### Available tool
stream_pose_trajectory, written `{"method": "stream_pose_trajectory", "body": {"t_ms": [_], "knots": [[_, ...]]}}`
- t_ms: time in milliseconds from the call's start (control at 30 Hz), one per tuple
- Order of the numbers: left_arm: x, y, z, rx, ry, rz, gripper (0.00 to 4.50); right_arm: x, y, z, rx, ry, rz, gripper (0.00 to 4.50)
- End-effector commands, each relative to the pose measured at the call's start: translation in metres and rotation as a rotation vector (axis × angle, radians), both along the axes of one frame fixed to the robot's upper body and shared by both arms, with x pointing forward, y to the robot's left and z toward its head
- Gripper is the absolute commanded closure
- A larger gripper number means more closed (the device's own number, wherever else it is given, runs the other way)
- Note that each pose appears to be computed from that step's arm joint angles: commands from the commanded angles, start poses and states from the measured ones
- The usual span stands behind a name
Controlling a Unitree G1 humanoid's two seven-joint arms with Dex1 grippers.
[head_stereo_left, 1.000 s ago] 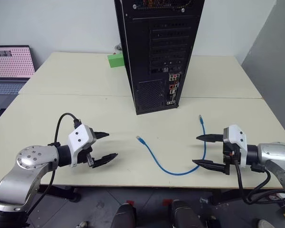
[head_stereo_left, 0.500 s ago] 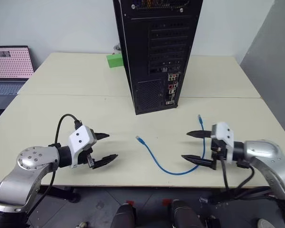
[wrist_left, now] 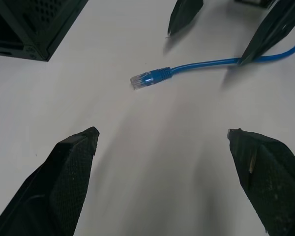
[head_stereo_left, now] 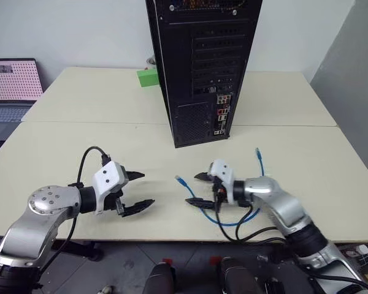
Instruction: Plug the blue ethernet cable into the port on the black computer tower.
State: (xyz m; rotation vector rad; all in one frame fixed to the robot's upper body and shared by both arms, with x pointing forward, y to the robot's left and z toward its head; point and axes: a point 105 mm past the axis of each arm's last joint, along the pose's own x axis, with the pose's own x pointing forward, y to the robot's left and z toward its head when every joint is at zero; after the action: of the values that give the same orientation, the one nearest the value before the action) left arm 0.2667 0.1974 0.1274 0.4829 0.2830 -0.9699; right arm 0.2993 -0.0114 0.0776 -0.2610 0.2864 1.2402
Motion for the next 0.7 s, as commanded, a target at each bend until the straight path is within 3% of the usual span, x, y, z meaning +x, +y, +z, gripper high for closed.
{"method": "stream_pose_trajectory", "body": {"t_ms": [33, 133, 367, 700], "knots": [[0.001, -0.002, 0.006, 0.007, -0.034, -0.013, 0.02, 0.006, 0.005, -0.004, -0.048, -0.027, -0.029, 0.00], [0.001, -0.003, 0.005, 0.004, -0.038, -0.015, 0.00, 0.005, 0.004, -0.009, -0.080, -0.023, -0.035, 0.50], [0.005, -0.005, 0.005, -0.001, -0.051, -0.019, 0.00, 0.004, 0.003, -0.008, -0.128, -0.065, -0.029, 2.27], [0.012, -0.012, 0.003, -0.013, -0.065, -0.045, 0.00, 0.009, -0.005, 0.002, -0.195, -0.190, -0.010, 4.42]]}}
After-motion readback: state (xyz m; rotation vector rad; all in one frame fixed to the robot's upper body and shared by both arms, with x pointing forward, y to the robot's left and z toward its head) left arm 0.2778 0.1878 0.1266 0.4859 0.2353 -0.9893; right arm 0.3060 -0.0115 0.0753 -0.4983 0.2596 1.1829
